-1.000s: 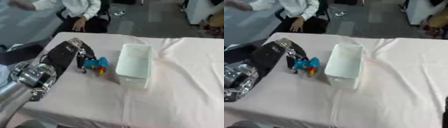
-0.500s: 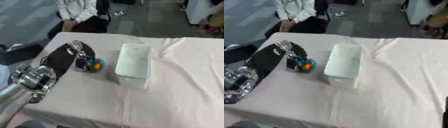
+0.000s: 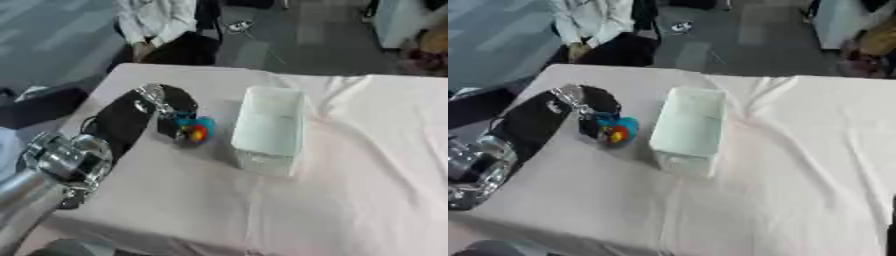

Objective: Pick up objects on the table and place them in the box.

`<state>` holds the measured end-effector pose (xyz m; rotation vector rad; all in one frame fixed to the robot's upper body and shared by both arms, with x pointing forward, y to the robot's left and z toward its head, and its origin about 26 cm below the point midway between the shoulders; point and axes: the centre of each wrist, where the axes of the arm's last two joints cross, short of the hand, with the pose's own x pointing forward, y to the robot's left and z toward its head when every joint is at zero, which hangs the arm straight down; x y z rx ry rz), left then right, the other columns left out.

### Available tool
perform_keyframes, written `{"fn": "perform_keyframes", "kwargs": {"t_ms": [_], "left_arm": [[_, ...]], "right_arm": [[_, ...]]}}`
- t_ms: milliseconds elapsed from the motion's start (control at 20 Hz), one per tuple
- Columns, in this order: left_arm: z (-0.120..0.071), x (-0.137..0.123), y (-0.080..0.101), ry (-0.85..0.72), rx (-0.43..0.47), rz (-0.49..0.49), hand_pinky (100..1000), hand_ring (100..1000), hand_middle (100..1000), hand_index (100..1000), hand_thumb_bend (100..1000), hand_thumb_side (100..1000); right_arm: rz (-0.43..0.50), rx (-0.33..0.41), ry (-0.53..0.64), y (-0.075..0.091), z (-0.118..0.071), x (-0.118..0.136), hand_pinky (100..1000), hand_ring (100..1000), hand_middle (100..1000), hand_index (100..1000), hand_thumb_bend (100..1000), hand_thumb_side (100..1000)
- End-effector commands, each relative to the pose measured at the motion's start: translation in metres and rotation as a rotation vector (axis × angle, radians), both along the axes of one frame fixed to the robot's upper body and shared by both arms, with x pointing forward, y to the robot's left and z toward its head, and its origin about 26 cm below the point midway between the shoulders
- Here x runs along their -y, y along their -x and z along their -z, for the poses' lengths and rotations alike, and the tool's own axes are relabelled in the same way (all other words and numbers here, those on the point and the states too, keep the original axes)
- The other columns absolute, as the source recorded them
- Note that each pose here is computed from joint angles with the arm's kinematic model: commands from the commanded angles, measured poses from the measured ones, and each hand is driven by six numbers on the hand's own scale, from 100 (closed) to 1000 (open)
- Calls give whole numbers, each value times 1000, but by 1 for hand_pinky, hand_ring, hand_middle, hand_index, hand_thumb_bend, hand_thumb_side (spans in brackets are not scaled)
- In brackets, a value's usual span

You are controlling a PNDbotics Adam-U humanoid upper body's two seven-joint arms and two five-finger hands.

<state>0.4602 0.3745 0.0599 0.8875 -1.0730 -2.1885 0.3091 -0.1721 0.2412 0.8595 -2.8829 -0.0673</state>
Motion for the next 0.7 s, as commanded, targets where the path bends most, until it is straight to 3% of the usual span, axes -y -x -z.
{"fn": "perform_keyframes", "kwargs": {"t_ms": [50, 300, 500, 700], "left_arm": [[-39, -13, -8, 39, 128, 1, 100, 100, 100, 259, 100, 567], [-74, -1, -19, 173, 241, 29, 100, 100, 100, 244, 100, 613], [-102, 22, -27, 280, 344, 148, 100, 100, 100, 249, 100, 614], [-118, 53, -32, 338, 415, 344, 100, 100, 100, 257, 100, 604]], "right_arm": [[0, 29, 0, 2, -7, 0, 314, 376, 461, 617, 100, 1000], [-1, 28, 1, 2, -7, 0, 314, 375, 461, 617, 100, 1000], [-4, 28, 1, 2, -7, 0, 314, 376, 461, 617, 100, 1000], [-8, 29, 0, 2, -7, -1, 315, 377, 461, 617, 100, 1000]]}}
